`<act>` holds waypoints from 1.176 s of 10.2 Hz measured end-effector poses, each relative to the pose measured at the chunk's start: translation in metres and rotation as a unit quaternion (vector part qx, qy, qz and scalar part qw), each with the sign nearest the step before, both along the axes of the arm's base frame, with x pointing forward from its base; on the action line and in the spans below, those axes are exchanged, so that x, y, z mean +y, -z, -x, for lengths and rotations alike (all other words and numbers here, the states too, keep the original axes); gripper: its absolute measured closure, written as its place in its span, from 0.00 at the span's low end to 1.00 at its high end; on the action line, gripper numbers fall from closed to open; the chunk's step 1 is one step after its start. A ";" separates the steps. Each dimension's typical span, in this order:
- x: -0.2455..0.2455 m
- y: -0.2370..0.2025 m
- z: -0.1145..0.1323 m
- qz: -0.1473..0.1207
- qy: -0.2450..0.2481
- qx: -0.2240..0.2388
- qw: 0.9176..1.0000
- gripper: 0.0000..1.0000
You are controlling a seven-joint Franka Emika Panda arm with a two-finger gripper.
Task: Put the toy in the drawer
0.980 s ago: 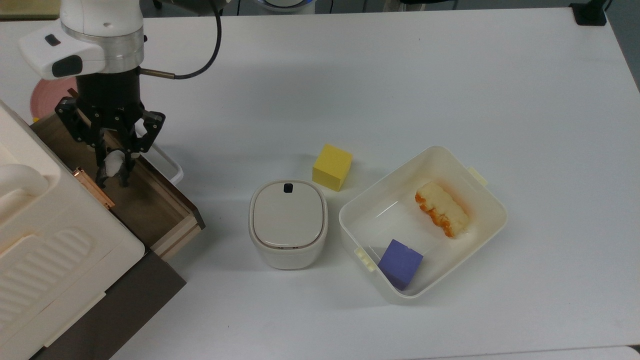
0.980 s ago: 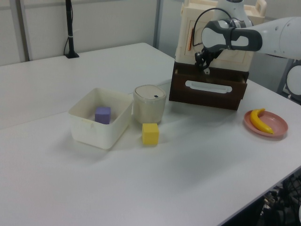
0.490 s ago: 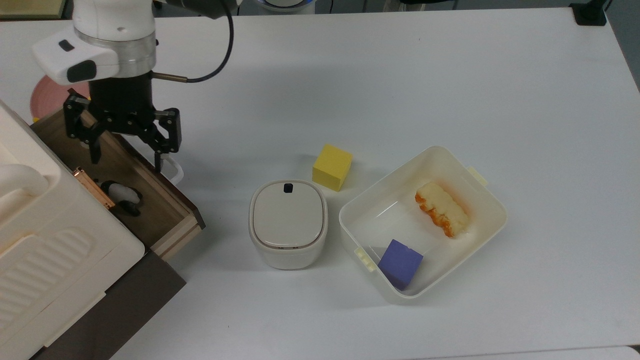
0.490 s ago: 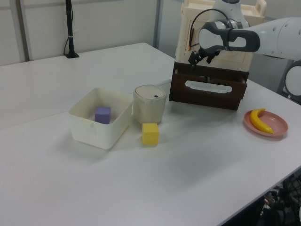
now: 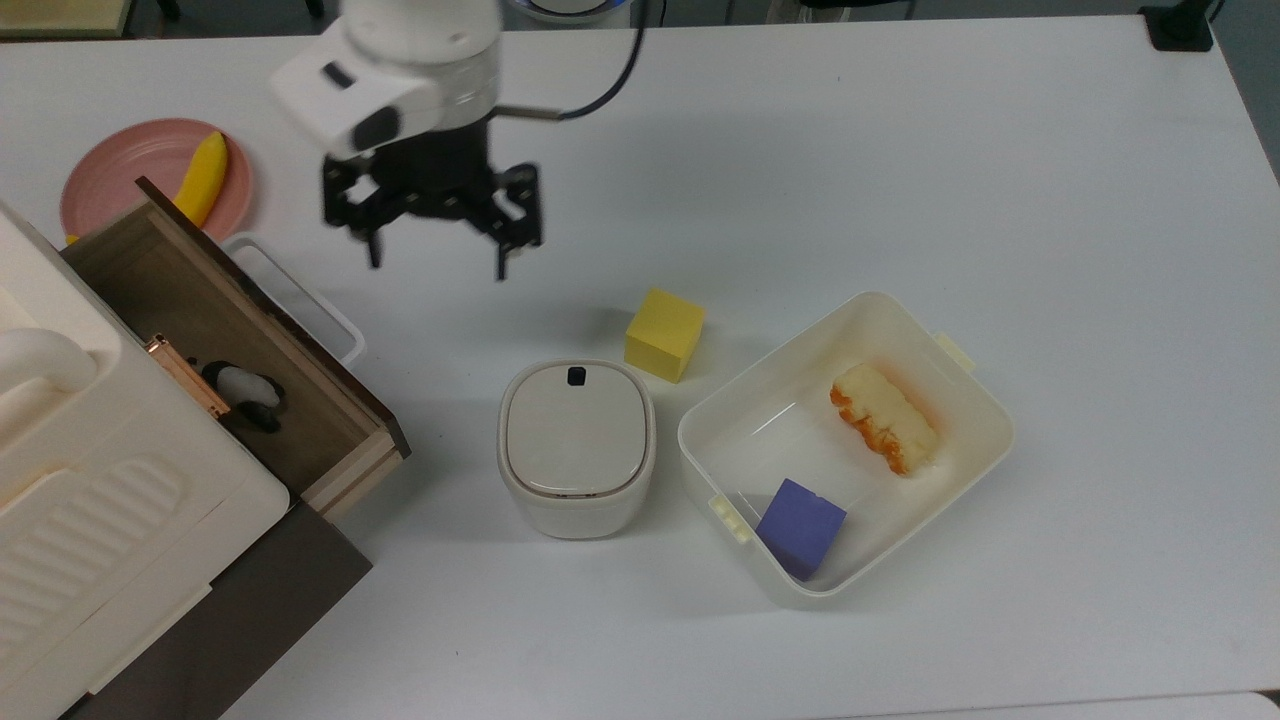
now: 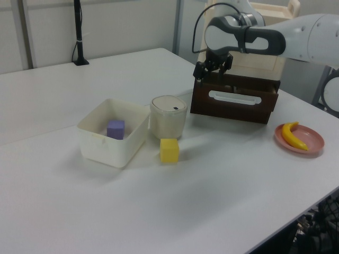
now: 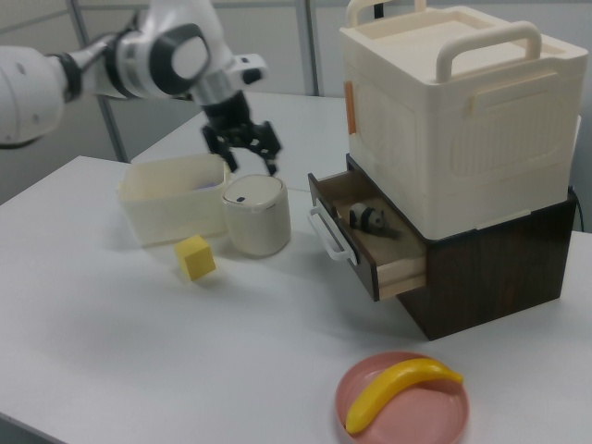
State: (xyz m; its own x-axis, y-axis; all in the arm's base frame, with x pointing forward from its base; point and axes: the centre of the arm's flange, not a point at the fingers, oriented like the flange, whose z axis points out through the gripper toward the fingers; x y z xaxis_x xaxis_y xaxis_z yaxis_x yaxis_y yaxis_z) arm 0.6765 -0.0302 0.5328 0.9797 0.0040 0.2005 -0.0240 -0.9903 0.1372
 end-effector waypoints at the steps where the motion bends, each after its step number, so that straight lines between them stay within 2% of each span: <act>1: 0.022 -0.010 0.011 -0.009 -0.004 0.016 1.000 0.00; 2: 0.041 -0.016 0.021 -0.019 -0.007 0.029 0.999 0.00; 4: 0.067 -0.023 0.043 -0.022 -0.016 0.065 0.998 0.00; 7: 0.070 -0.040 0.068 -0.022 -0.013 0.100 0.995 0.00; 12: 0.067 -0.044 0.075 -0.026 -0.010 0.105 0.994 0.00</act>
State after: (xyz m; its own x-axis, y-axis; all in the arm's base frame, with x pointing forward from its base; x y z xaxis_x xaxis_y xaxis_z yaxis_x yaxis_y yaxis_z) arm 0.6018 0.0370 0.5763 0.9998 0.0189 -0.0084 0.0196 -0.9961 0.0862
